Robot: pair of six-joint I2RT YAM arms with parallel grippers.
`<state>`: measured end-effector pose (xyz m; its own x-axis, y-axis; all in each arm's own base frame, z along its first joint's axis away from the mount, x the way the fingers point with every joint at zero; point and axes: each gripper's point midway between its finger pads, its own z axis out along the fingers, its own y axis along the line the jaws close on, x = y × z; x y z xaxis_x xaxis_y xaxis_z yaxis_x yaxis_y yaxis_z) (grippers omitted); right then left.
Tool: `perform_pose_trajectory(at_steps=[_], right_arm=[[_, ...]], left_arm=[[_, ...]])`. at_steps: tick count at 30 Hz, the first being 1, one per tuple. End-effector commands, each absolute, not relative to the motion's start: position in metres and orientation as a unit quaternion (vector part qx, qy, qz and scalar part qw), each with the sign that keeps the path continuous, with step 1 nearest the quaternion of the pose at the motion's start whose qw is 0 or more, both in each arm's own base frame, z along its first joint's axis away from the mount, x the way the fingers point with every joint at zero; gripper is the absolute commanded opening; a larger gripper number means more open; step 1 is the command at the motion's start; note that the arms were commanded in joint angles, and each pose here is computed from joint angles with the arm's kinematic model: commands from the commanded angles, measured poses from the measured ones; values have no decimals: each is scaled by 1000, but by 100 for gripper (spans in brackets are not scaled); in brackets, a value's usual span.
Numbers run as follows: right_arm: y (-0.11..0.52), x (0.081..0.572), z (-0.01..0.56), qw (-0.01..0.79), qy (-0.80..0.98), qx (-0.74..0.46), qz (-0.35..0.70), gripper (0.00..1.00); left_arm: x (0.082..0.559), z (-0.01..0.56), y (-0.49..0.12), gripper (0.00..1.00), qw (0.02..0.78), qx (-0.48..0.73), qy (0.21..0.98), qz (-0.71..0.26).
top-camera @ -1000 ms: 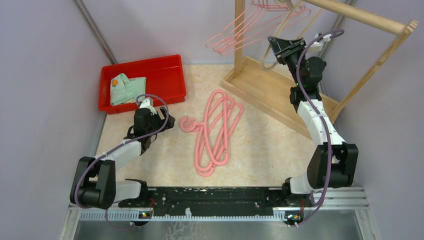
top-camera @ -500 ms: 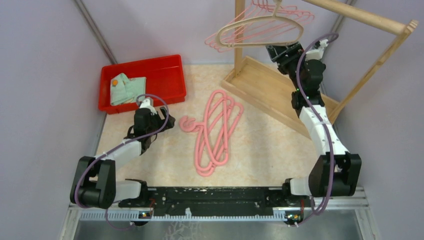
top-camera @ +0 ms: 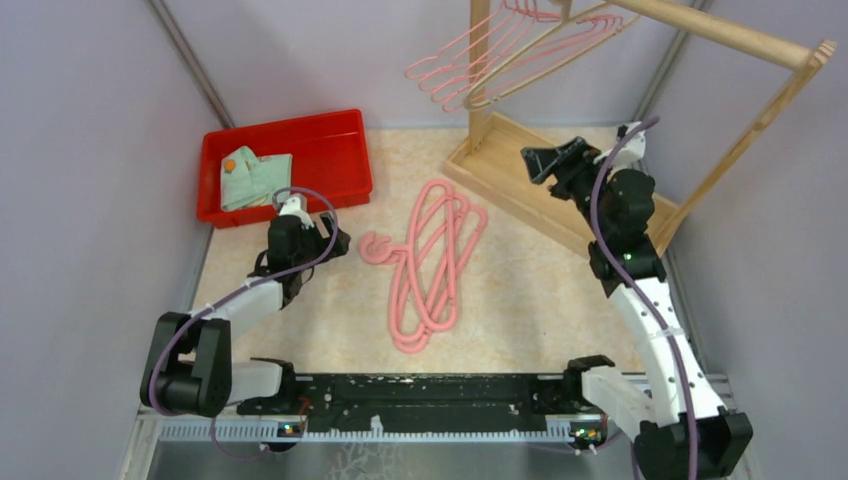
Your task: Organize the hangers
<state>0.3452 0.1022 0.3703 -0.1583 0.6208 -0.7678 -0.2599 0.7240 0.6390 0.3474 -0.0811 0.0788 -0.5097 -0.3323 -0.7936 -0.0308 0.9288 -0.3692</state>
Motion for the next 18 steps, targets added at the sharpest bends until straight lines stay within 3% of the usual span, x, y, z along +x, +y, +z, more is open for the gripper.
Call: perform_pose_trajectory(at_steps=[1, 6, 18], right_arm=[[122, 316, 329, 607, 730, 89, 301, 76], [189, 289, 262, 530, 793, 1, 299, 68], [312, 261, 127, 386, 871, -170, 251, 66]], left_arm=[[357, 89, -88, 90, 494, -94, 848, -167], [358, 89, -92, 89, 490, -91, 849, -176], [351, 93, -91, 90, 494, -93, 847, -175]])
